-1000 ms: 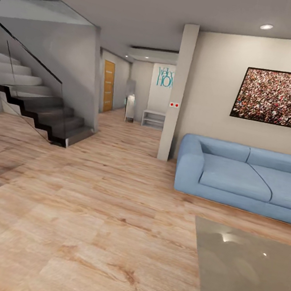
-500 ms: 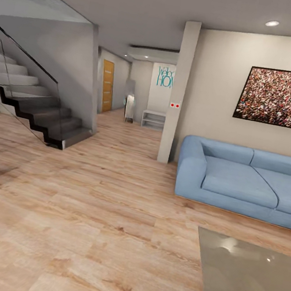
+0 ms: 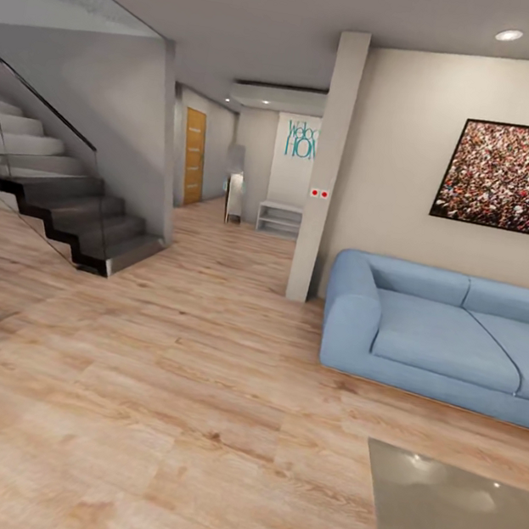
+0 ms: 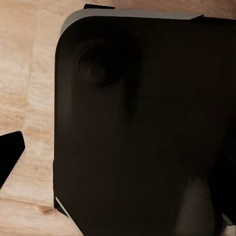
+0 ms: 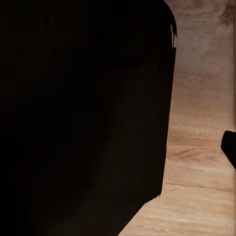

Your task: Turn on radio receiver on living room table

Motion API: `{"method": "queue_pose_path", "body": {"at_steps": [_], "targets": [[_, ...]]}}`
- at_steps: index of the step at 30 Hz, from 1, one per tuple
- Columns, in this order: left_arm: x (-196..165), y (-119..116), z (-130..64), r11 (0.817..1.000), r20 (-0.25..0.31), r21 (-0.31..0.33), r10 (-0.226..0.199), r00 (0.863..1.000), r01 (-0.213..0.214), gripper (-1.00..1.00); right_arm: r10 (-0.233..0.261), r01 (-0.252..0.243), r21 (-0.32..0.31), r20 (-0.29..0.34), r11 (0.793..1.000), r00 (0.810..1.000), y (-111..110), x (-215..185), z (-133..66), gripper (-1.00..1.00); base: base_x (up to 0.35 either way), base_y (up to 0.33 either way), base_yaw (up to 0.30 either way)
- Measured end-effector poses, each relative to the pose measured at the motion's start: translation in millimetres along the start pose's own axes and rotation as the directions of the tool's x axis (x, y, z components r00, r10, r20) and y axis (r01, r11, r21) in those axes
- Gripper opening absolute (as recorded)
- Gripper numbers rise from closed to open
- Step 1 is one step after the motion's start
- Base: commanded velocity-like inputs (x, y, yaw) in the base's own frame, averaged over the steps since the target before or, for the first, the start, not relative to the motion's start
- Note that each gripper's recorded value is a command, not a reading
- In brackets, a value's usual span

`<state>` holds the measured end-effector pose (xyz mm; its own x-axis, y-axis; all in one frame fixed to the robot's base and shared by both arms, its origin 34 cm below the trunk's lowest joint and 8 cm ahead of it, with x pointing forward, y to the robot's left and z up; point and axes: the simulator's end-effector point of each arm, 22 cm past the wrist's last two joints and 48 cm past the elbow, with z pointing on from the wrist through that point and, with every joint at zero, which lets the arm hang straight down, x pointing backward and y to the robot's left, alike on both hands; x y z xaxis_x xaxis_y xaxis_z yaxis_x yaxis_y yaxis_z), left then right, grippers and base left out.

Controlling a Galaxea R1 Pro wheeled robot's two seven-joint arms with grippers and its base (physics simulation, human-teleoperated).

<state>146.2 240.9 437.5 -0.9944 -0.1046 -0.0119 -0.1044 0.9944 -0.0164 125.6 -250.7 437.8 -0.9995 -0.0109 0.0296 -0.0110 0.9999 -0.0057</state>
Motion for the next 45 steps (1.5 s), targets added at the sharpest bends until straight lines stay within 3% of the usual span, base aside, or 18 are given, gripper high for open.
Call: {"method": "queue_pose_path", "body": {"at_steps": [25,35,45], "targets": [[0.0,0.0,0.0,1.000,0.000,0.000,0.000,1.000,0.000,1.00,-0.001,0.001,0.000,0.000,1.000,1.000,0.0,0.0,0.0,1.00,0.304,0.000,0.000],[0.0,0.0,0.0,1.000,0.000,0.000,0.000,1.000,0.000,1.00,0.001,-0.001,0.001,0.001,1.000,1.000,-0.2,-0.1,0.0,1.00,0.039,0.000,-0.011],[0.0,0.0,0.0,1.000,0.000,0.000,0.000,1.000,0.000,1.00,0.016,-0.016,0.002,0.001,1.000,1.000,-0.4,-0.3,0.0,1.00,0.000,0.000,-0.251]]}}
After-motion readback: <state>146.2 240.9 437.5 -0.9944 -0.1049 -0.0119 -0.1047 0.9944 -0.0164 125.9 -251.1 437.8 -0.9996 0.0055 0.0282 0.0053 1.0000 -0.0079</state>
